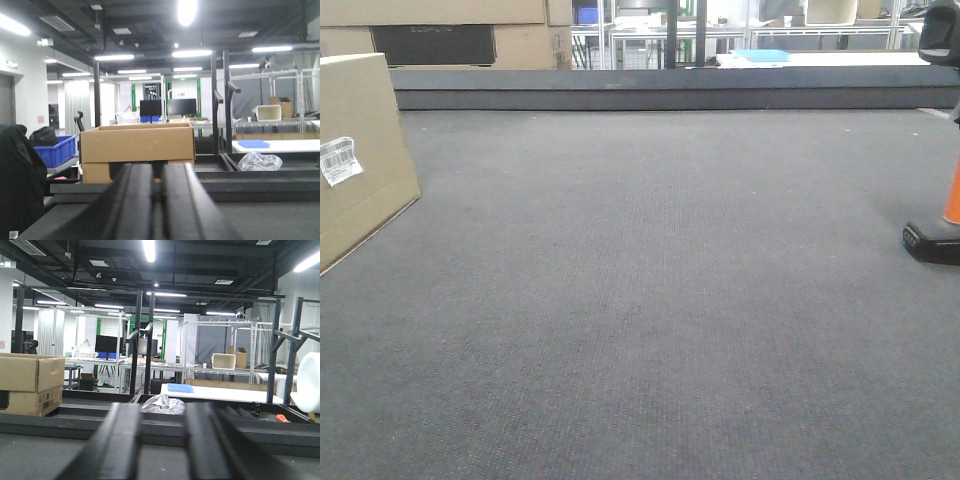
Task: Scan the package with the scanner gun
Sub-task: 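Reach the left gripper to the cardboard box and close on it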
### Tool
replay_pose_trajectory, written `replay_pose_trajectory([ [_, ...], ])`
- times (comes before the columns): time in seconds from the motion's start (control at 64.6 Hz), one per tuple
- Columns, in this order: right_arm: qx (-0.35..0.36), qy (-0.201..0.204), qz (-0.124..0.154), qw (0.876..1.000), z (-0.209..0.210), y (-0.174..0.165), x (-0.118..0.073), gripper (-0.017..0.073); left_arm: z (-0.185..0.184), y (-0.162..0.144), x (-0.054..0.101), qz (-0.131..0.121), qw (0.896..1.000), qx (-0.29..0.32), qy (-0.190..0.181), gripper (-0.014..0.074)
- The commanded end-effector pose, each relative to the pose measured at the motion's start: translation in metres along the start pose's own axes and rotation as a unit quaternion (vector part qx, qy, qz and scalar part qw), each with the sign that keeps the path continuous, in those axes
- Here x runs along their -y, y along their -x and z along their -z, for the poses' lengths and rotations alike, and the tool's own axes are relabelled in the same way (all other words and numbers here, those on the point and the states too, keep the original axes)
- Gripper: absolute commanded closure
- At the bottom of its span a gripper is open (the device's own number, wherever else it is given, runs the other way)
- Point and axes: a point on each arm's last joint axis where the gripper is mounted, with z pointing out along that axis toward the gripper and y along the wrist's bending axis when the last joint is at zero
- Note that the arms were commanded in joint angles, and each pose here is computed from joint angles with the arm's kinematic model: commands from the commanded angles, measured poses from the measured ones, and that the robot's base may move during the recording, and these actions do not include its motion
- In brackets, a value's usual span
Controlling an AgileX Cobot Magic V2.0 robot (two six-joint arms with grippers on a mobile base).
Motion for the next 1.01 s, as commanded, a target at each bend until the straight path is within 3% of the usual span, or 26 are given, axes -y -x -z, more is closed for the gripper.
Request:
replay_pose_trajectory([
  [0.0, -0.011, 0.000, 0.000, 1.000, -0.012, 0.009, 0.000, 0.0244, -0.011, 0.012, -0.001, 0.002, 1.000, -0.022, -0.004, 0.0375],
  [0.108, -0.042, 0.000, 0.000, 0.999, -0.029, 0.006, 0.000, 0.0087, -0.029, 0.023, -0.001, 0.005, 0.998, -0.058, -0.007, 0.0139],
  [0.201, -0.088, 0.002, -0.001, 0.996, -0.040, -0.006, 0.000, -0.0013, -0.046, 0.026, -0.001, 0.013, 0.994, -0.112, -0.013, 0.0008],
  [0.31, -0.147, 0.006, -0.001, 0.989, -0.049, -0.020, -0.001, 0.0000, -0.070, 0.026, 0.001, 0.025, 0.976, -0.213, -0.025, -0.0007],
  [0.387, -0.169, 0.007, -0.002, 0.986, -0.053, -0.026, -0.001, 0.0000, -0.091, 0.026, 0.003, 0.030, 0.956, -0.288, -0.037, -0.0008],
  [0.558, -0.181, 0.008, -0.002, 0.983, -0.055, -0.029, -0.001, 0.0000, -0.136, 0.023, 0.009, 0.027, 0.918, -0.391, -0.064, -0.0008],
  [0.79, -0.182, 0.010, -0.002, 0.983, -0.055, -0.029, -0.001, 0.0000, -0.209, -0.005, 0.011, 0.035, 0.820, -0.568, -0.061, -0.0008],
  [0.991, -0.182, 0.015, -0.003, 0.983, -0.055, -0.029, -0.003, 0.0000, -0.265, -0.045, 0.008, 0.042, 0.793, -0.606, -0.052, -0.0008],
])
